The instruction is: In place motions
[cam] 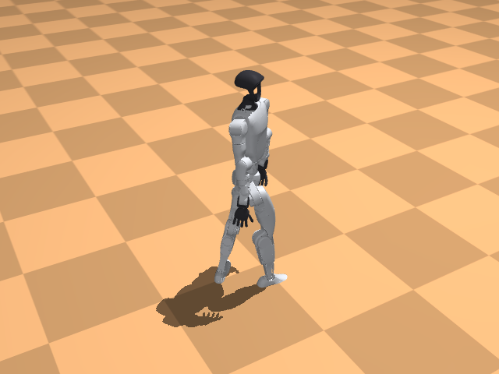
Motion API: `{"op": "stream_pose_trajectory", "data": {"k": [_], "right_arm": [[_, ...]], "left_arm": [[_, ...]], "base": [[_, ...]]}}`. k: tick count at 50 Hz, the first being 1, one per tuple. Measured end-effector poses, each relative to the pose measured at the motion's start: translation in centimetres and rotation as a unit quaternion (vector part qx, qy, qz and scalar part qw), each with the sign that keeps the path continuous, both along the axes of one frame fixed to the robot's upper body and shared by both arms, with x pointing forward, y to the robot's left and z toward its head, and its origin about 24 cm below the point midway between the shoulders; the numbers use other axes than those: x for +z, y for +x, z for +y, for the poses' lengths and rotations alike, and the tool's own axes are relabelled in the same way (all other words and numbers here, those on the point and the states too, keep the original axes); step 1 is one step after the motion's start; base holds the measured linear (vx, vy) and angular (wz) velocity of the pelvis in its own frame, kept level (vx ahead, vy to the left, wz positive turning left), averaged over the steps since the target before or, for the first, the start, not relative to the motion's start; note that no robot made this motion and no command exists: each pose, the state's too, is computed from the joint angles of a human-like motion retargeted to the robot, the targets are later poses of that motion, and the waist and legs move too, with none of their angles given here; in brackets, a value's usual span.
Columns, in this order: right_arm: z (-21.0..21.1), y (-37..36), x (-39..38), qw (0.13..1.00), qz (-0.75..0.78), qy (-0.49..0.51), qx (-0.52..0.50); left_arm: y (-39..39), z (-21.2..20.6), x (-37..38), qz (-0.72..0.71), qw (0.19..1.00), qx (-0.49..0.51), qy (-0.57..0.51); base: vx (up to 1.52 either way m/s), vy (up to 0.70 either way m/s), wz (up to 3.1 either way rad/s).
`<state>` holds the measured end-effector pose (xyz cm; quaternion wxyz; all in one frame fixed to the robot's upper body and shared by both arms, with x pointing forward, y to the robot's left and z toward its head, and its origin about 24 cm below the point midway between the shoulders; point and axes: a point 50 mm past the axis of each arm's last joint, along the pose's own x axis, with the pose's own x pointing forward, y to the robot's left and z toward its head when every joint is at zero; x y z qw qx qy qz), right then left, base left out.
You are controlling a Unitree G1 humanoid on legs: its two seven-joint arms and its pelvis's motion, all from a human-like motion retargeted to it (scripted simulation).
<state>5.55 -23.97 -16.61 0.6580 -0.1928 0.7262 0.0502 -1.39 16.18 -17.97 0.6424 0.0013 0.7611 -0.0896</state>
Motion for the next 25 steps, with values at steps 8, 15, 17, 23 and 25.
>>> {"op": "stream_pose_trajectory", "data": {"k": [8,15,17,23,25], "right_arm": [[1.5,-5.0,-0.4,0.995,0.067,0.014,-0.077],[2.6,-7.2,-0.5,0.989,0.093,0.031,-0.109],[2.7,-7.3,-0.5,0.989,0.095,0.032,-0.108],[2.3,-6.8,-0.6,0.991,0.086,0.03,-0.098],[2.0,-6.3,-0.5,0.992,0.077,0.029,-0.097]], "left_arm": [[-0.7,-0.8,0.1,0.015,1.0,0.016,-0.017],[-0.9,-1.5,0.1,0.022,0.999,-0.005,-0.031],[-0.9,-1.6,0.1,0.02,0.999,-0.011,-0.033],[0.2,-1.7,0.0,0.002,0.999,-0.022,-0.033],[0.9,-1.6,-0.1,-0.009,0.999,-0.024,-0.03]], "base": [[-0.06,0.04,-0.45],[0.0,0.0,0.0],[0.03,-0.03,0.29],[0.03,-0.02,0.71],[0.04,-0.05,1.23]]}}
